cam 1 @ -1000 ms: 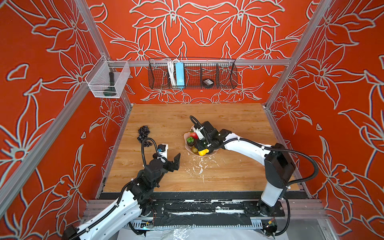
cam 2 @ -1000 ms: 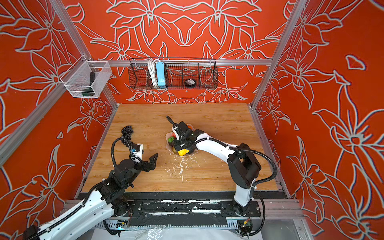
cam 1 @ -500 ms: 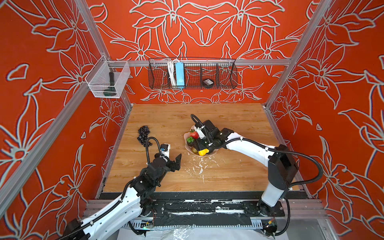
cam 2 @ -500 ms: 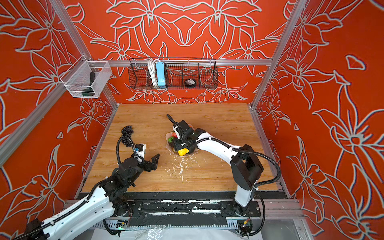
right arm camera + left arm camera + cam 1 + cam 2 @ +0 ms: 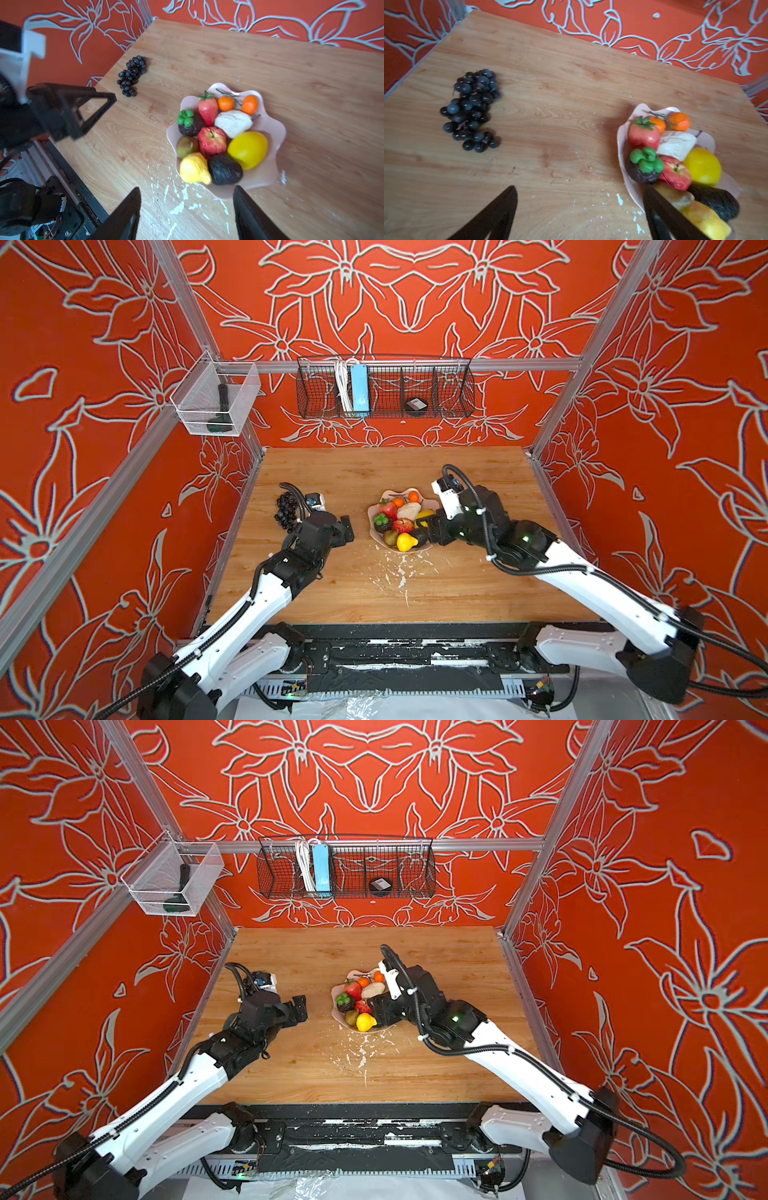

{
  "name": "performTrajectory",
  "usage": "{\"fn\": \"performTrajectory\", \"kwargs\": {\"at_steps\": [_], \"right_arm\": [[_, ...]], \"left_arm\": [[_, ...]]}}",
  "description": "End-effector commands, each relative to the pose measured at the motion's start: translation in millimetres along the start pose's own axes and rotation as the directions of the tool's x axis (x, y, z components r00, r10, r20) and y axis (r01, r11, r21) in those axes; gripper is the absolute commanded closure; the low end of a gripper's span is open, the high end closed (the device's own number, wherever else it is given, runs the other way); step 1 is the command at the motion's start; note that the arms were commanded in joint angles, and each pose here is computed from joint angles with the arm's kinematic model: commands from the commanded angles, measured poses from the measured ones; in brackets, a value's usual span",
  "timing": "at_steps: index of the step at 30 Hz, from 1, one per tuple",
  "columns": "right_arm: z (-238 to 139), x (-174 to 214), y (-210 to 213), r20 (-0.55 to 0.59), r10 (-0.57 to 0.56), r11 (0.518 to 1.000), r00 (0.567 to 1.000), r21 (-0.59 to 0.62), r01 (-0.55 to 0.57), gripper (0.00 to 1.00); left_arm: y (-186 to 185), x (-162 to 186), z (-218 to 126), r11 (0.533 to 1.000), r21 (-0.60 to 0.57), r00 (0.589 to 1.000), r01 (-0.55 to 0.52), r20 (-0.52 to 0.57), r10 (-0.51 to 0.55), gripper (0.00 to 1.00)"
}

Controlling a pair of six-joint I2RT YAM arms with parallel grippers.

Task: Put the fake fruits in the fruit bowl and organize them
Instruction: 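Lower the pear into the bowl, open right gripper and withdraw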

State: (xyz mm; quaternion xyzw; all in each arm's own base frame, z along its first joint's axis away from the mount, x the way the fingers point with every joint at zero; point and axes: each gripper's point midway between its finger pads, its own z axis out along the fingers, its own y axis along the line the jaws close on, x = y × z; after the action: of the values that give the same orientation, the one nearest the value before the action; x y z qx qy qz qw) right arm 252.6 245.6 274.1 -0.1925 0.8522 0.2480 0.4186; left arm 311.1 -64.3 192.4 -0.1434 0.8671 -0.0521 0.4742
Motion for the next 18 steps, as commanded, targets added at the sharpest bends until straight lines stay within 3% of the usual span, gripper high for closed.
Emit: {"fn": "performTrajectory", "kwargs": {"at_steps": [1, 8, 18], "right_arm": [[-11, 15, -12, 0.047, 0.019, 0.999, 0.999, 0.034, -0.02, 0.29], [-33, 48, -27, 0.093, 0.094, 0.995, 0.991, 0.026, -0.097, 0.24], [-49, 68, -38, 0.103, 0.072, 0.996, 0.992, 0.047, -0.078, 0.21]], "left_arm": [[33, 7, 13, 0.988, -0.148, 0.995, 0.039, -0.085, -0.052, 0.06], [78, -2, 50, 0.939, -0.343, 0.985, 0.009, -0.161, -0.069, 0.05], [148, -11, 93, 0.863, -0.495, 0.954, 0.104, -0.195, -0.227, 0.03]]}}
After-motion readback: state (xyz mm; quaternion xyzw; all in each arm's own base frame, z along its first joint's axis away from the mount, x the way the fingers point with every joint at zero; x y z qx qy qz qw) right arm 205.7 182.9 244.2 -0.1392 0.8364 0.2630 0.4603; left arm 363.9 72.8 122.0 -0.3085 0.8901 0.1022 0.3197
